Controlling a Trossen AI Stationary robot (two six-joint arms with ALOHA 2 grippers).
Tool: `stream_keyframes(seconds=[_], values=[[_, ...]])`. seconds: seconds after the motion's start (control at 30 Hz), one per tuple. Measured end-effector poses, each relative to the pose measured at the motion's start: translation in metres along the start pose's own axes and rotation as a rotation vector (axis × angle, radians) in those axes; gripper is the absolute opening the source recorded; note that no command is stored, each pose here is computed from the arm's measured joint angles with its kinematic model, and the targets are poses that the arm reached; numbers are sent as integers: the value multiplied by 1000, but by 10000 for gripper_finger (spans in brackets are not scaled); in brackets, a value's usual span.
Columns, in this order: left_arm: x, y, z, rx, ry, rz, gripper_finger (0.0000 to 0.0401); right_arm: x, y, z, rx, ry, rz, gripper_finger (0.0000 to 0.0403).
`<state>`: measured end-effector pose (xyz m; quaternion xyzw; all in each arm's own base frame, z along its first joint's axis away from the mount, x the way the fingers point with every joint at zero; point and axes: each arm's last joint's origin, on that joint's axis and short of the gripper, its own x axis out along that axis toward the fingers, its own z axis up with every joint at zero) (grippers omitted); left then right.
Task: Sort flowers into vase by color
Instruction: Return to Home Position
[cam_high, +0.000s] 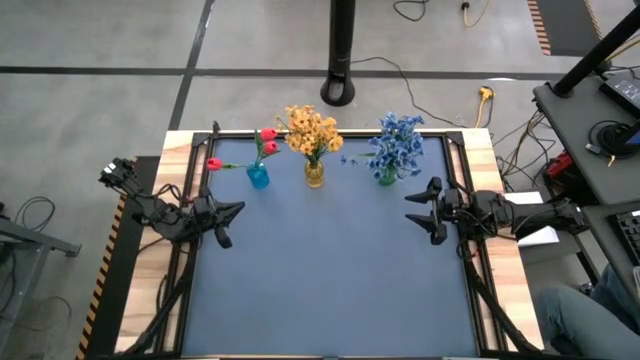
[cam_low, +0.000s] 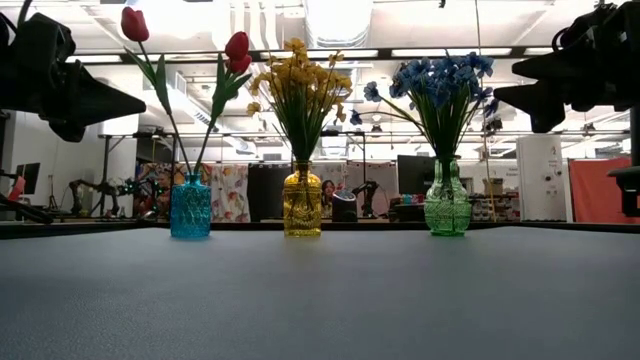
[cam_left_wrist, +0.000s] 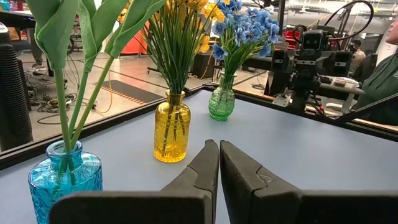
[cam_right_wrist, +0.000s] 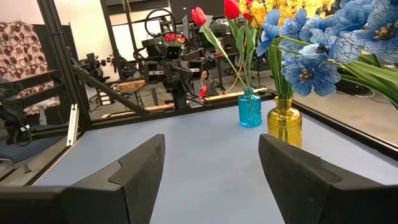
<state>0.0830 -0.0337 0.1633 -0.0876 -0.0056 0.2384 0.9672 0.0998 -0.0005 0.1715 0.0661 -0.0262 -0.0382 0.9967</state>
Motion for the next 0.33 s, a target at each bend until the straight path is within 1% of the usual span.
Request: stream_keyframes(seconds=[0.33], values=[[0,0,0,0,0,0,0,0,0,0,0,0,0,262]])
